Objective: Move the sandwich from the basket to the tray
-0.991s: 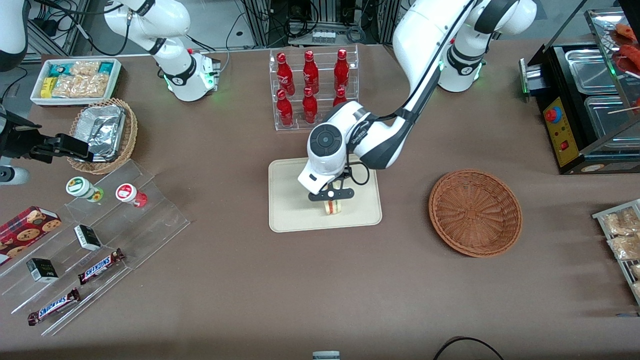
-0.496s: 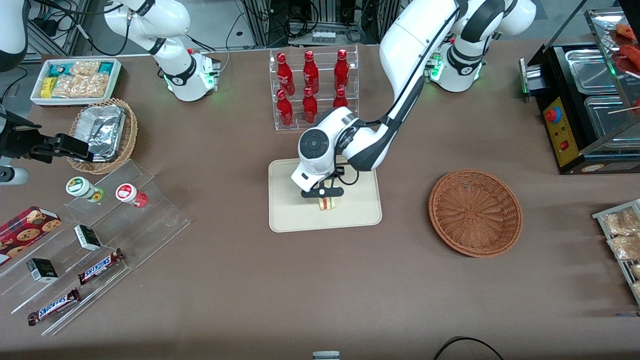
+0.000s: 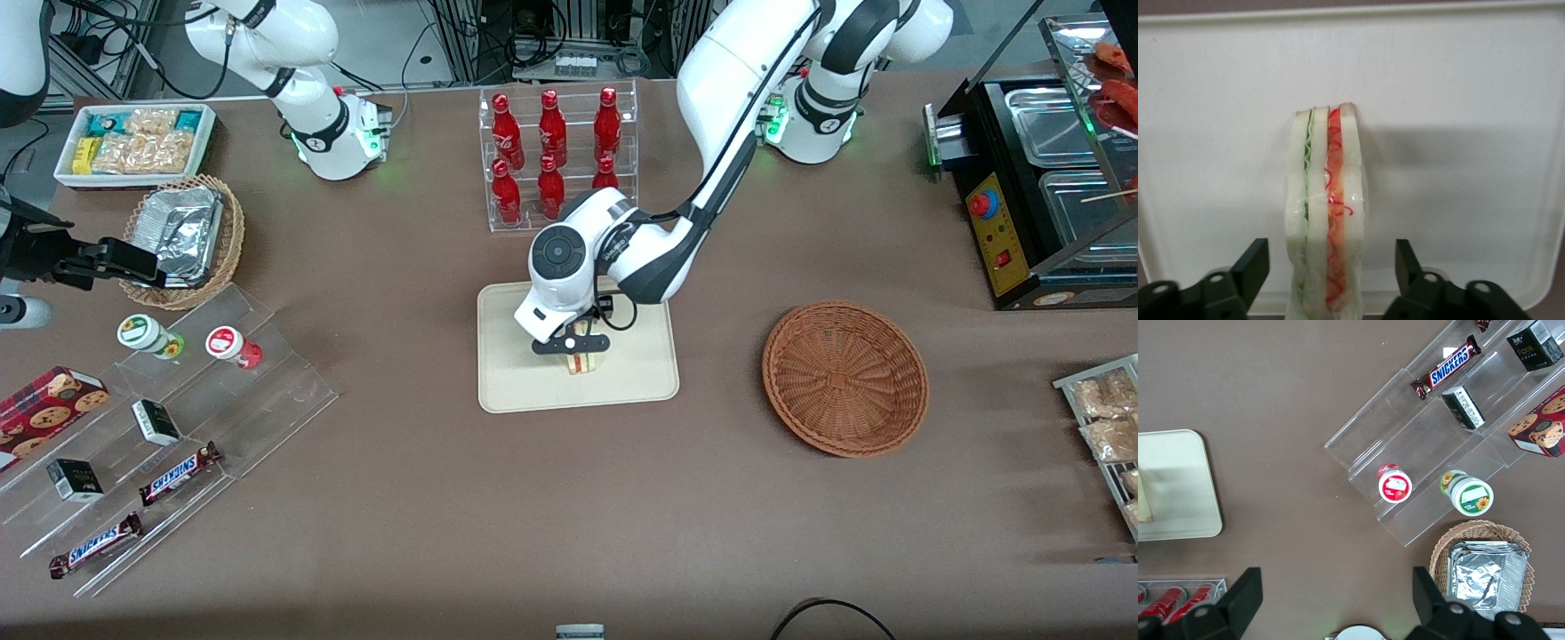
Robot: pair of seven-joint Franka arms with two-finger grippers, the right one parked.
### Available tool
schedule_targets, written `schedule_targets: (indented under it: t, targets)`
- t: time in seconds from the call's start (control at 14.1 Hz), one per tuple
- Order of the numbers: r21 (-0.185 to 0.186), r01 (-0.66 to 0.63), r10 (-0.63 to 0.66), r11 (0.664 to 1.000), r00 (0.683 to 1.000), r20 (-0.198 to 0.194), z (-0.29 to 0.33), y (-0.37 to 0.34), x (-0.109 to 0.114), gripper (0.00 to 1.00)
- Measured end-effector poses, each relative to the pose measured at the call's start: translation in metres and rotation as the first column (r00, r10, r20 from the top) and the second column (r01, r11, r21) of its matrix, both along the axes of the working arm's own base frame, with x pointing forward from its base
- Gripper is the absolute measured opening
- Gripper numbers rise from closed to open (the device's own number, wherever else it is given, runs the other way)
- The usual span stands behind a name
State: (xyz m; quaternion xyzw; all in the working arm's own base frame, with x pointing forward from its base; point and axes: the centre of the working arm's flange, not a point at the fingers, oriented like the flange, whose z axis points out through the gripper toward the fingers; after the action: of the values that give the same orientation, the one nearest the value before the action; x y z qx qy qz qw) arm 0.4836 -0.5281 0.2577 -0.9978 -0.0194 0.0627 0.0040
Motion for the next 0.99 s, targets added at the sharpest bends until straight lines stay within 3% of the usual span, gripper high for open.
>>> schedule_targets:
  t: [0.07, 0.14, 0.57, 0.85, 0.99]
  targets:
    - [-0.002, -0.009, 0.009, 1.000, 1.000, 0.009, 0.013, 0.004, 0.005, 0.99]
    - [-0.001, -0.021, 0.021, 1.000, 1.000, 0.016, 0.029, 0.012, 0.012, 1.00]
    - [0.031, -0.121, 0.120, 0.992, 0.992, 0.023, 0.160, 0.097, 0.051, 1.00]
    - [0.047, -0.113, 0.112, 0.992, 0.994, 0.012, 0.258, 0.195, 0.059, 1.00]
    - [0.036, -0.090, 0.090, 0.995, 0.996, 0.016, 0.293, 0.259, 0.060, 1.00]
